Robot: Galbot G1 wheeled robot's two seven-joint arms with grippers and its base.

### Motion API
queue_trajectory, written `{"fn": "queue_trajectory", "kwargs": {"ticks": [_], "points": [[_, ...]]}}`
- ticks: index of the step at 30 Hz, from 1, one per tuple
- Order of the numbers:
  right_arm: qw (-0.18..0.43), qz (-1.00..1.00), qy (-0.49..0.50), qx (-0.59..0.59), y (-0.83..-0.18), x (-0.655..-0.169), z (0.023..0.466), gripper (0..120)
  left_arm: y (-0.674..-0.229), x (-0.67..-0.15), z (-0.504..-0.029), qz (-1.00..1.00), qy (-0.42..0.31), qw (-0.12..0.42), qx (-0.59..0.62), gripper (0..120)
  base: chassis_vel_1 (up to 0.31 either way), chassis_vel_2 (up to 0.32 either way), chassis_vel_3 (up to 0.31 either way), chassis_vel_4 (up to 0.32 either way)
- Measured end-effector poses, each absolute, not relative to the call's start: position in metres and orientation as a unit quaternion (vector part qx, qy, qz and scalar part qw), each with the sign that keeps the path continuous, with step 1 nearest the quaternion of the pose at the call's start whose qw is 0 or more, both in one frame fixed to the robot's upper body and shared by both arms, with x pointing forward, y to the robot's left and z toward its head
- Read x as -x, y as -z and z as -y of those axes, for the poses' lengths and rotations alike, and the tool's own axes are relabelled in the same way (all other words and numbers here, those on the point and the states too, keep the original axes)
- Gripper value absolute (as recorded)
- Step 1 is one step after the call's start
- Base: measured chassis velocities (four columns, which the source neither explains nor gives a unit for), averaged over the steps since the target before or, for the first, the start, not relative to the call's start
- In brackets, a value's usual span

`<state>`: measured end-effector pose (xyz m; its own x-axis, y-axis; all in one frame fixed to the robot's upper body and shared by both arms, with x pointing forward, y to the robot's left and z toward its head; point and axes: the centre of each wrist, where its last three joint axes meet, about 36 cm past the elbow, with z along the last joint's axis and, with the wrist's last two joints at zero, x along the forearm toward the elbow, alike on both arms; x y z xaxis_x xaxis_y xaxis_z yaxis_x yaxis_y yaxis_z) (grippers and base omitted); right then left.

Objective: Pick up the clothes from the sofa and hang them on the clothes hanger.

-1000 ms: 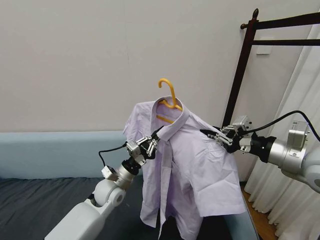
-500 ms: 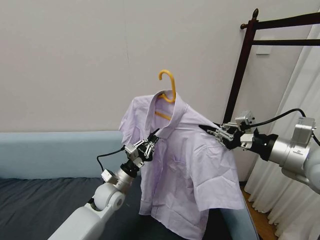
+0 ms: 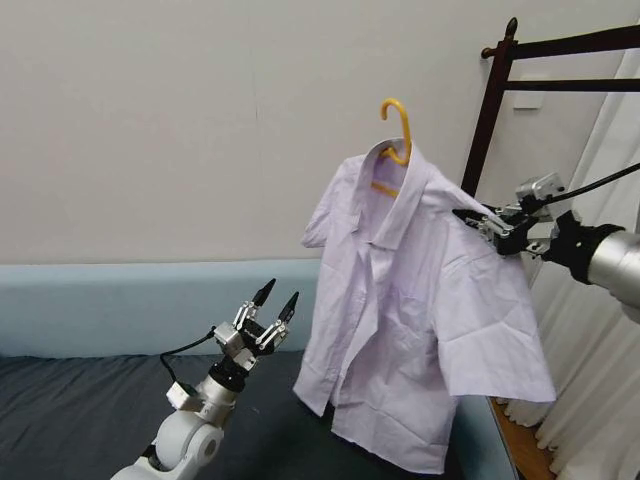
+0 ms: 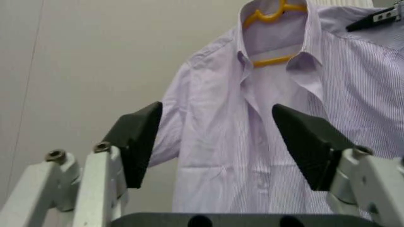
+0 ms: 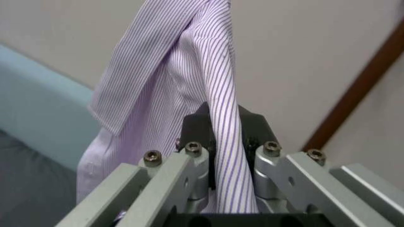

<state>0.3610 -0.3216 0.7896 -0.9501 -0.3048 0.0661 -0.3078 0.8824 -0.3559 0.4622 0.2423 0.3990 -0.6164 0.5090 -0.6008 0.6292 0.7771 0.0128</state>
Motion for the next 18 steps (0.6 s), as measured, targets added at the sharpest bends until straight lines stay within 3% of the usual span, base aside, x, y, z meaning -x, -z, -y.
{"fn": "queue_trajectory", "kwargs": {"ticks": [6,18], "points": [[0.001,0.986,-0.157,-0.059,-0.799,-0.357,0.325,6,-0.395,-0.45,-0.247,-0.897,0.103,0.303,-0.306,98,0.0,0.0,0.0,0.0],[-0.04,0.982,-0.155,0.104,-0.813,-0.405,0.399,6,-0.402,-0.439,-0.25,-0.895,0.101,0.31,-0.306,100,0.0,0.0,0.0,0.0]]}}
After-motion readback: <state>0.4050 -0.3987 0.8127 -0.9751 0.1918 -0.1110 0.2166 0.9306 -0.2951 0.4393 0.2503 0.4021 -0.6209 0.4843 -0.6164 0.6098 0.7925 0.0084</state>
